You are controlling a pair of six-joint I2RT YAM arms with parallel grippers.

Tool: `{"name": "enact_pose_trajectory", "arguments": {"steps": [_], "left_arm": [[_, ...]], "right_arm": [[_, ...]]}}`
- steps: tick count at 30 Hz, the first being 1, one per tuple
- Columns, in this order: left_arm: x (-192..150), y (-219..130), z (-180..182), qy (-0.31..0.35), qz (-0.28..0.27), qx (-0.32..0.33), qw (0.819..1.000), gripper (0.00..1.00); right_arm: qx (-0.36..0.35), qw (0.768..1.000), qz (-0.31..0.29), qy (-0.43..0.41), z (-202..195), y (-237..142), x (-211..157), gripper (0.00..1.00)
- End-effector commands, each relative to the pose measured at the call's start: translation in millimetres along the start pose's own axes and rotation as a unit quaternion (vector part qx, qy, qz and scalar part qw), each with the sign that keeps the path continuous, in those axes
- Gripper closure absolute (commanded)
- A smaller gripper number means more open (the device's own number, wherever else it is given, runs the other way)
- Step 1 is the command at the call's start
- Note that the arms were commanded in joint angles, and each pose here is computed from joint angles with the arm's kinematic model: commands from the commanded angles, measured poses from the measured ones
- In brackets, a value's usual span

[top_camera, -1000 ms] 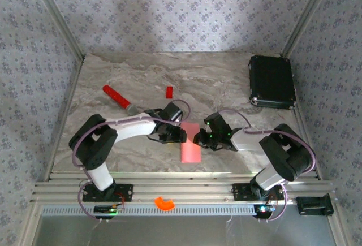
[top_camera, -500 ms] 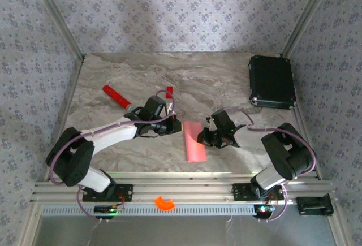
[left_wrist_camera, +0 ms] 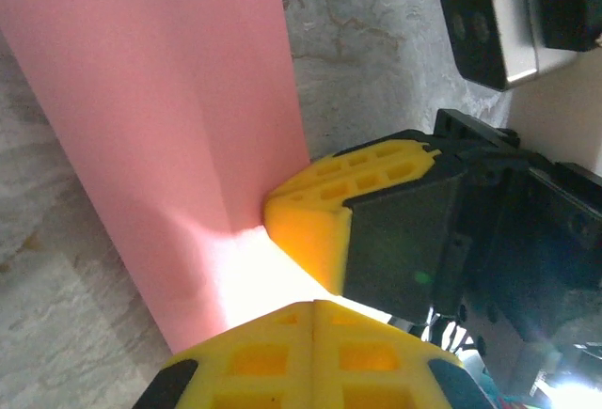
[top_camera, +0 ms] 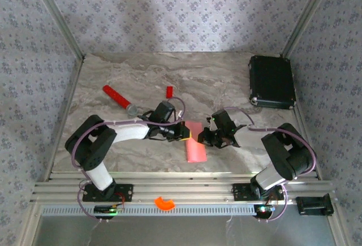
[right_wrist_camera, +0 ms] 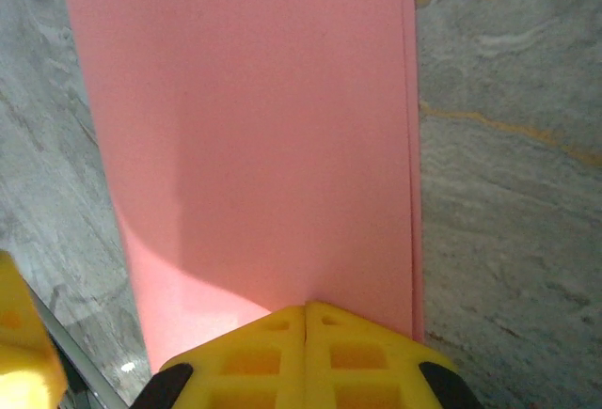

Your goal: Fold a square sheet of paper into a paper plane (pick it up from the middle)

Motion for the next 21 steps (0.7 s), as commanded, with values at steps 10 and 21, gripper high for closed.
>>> {"name": "enact_pose_trajectory", "arguments": {"steps": [10,21], "left_arm": [[3,24,11,-0.015,0.021,-0.002,1.0,1.0],[-12,11,85,-0.055,0.026,0.127,0.99,1.0]], "right_arm": [[-0.096,0.993,0.04,0.055,-43,1,-28,1.0],[-0.1,0.993,0.04,0.058,-46,1,-30,1.0]]}}
Point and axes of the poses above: each hand's point on the last joint's axis, 136 mm out from that joint toward the fingers, its own y axis out along the fingers, its own z axis along the line the jaws close on, x = y × z, the point moved 6 cm from there along -y, back along the fingers, and after that the axes turned 1 degree about -y, right-handed, at the moved point
